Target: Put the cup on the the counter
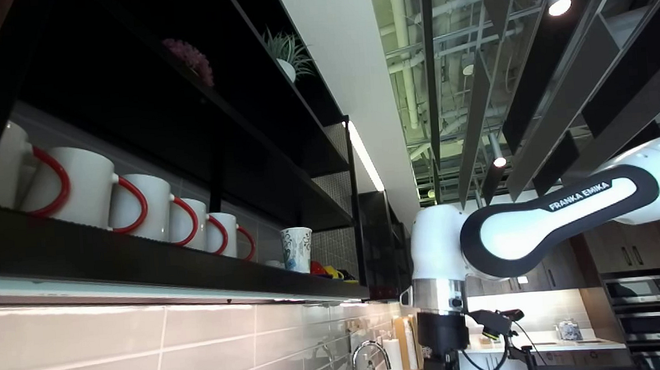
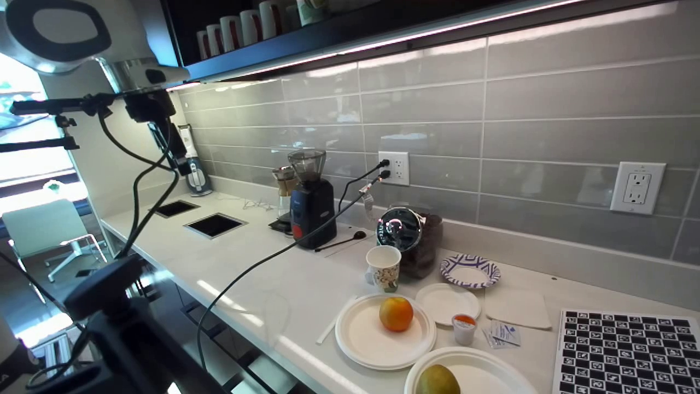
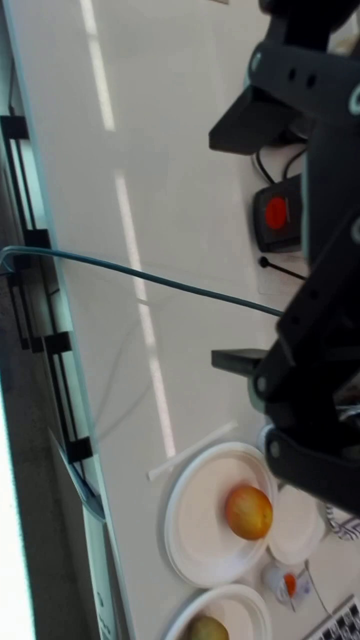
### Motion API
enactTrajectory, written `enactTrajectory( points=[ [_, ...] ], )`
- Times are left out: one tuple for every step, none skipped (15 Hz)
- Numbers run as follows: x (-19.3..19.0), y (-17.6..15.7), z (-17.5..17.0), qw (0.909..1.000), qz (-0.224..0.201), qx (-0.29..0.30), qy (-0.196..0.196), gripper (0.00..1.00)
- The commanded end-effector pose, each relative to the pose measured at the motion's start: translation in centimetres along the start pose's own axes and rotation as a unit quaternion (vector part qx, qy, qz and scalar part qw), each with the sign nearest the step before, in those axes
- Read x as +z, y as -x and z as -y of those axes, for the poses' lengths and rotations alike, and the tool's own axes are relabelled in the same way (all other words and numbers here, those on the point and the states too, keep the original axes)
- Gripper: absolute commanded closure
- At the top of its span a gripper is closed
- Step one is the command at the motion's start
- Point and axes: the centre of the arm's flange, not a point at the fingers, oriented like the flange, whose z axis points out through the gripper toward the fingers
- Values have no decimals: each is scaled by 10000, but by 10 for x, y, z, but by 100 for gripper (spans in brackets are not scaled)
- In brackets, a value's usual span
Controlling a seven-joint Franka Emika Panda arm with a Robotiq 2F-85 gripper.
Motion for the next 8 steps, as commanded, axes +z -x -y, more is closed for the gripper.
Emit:
enactTrajectory(
  points=[
    [-70, -11, -25, 9970, -706, 105, 301, 0],
    [-95, -15, -27, 9952, -926, 46, 329, 0],
    [-114, -20, -29, 9921, -1160, 24, 473, 0],
    [-140, -31, -32, 9889, -1383, 9, 542, 0],
    [-160, -40, -36, 9851, -1599, -19, 641, 0],
    [-181, -52, -40, 9813, -1782, -31, 731, 0],
    [-200, -61, -43, 9778, -1936, -34, 802, 0],
    [-215, -69, -50, 9743, -2080, -11, 860, 0]
  ],
)
